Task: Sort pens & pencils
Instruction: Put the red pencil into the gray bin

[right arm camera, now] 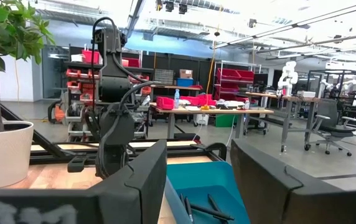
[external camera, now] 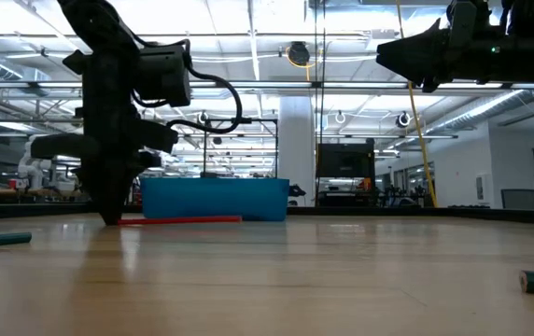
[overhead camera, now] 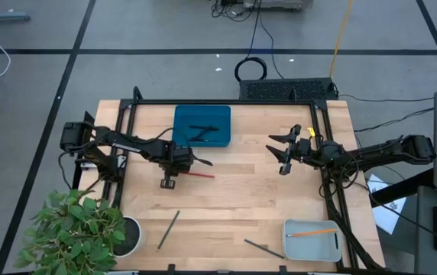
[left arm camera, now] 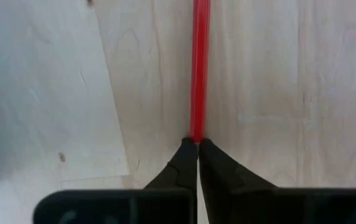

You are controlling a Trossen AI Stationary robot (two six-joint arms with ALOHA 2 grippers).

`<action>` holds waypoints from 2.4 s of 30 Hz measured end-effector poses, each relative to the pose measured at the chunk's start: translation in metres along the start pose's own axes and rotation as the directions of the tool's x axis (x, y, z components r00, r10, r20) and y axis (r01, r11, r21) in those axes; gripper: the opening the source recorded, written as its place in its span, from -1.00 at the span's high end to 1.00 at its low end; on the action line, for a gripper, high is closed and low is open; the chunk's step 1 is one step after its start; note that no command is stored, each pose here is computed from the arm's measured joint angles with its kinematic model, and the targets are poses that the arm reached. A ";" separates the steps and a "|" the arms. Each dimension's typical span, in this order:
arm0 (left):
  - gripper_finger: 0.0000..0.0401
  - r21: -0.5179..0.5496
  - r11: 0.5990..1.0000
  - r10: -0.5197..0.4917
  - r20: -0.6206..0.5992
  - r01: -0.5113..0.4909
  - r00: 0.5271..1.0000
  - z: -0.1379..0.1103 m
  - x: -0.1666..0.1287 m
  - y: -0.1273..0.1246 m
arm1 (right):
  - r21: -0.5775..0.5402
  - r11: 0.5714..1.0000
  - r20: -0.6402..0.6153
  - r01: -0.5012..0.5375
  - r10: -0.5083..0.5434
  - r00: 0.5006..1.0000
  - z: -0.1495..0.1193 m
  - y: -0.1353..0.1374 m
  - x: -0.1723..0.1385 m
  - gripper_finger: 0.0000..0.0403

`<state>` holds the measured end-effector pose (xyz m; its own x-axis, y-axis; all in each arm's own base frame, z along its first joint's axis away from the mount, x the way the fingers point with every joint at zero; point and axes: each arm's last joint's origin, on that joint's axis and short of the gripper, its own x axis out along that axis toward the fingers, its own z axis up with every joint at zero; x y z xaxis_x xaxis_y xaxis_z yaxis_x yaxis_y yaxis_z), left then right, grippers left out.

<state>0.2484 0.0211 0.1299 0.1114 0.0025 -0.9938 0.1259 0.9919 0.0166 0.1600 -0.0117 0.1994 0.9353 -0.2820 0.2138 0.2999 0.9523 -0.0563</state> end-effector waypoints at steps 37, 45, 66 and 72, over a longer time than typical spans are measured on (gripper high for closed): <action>1.00 -0.141 0.981 0.187 0.539 -0.131 0.822 0.018 -0.084 0.006 | 0.003 1.000 -0.088 -0.012 0.012 0.996 -0.009 0.001 0.000 0.17; 1.00 -0.189 0.971 0.239 0.704 -0.147 0.669 0.029 -0.105 0.008 | 0.029 0.999 -0.239 -0.022 0.028 0.971 -0.028 0.003 0.001 0.17; 1.00 -0.215 0.973 0.230 0.851 -0.086 0.473 0.060 -0.105 0.002 | 0.103 0.994 -0.033 -0.025 0.028 0.999 -0.021 0.020 0.098 0.17; 1.00 -0.216 0.972 0.235 0.857 -0.094 0.459 0.064 -0.102 0.003 | 0.148 0.978 -0.010 -0.145 0.148 0.989 -0.019 0.024 0.102 0.17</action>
<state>0.3004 0.0153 0.2383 0.9253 0.1251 -0.3581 -0.1008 0.9912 0.0860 0.2657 -0.0200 0.2010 0.9711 -0.1391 0.1938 0.1301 0.9898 0.0583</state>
